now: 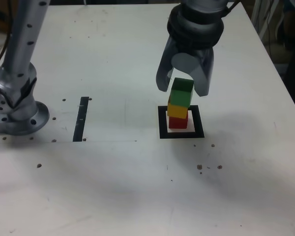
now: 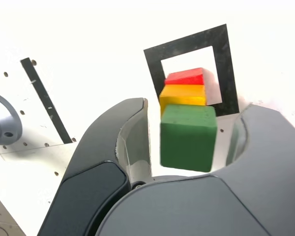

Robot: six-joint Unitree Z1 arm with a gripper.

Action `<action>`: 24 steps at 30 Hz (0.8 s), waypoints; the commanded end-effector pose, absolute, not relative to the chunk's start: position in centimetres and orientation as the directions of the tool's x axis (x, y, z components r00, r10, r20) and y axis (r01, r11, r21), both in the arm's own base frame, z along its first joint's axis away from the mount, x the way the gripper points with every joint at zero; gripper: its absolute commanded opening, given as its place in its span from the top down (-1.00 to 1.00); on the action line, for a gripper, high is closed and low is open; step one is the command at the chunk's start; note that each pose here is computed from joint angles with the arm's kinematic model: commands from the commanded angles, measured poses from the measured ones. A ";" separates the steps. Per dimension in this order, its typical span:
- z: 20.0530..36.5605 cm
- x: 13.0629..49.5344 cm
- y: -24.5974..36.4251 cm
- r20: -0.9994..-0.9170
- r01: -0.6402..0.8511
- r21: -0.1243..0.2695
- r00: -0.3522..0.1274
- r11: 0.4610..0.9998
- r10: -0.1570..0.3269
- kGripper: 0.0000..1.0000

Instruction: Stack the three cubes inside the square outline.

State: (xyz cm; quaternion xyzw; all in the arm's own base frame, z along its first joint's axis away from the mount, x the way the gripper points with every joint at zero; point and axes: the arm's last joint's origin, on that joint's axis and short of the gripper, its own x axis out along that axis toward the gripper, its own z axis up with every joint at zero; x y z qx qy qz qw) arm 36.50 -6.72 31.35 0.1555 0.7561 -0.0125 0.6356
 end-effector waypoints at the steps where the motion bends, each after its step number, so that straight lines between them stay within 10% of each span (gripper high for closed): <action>1: 33.5 34.6 -6.2 -0.970 0.252 0.183 -0.110 0.950 0.215 -0.99; 11: 36.1 26.2 -2.7 -0.981 0.196 0.118 -0.131 0.974 0.145 -0.99; 24: 29.1 18.4 -1.6 -0.964 0.143 0.096 -0.232 0.985 0.128 -0.99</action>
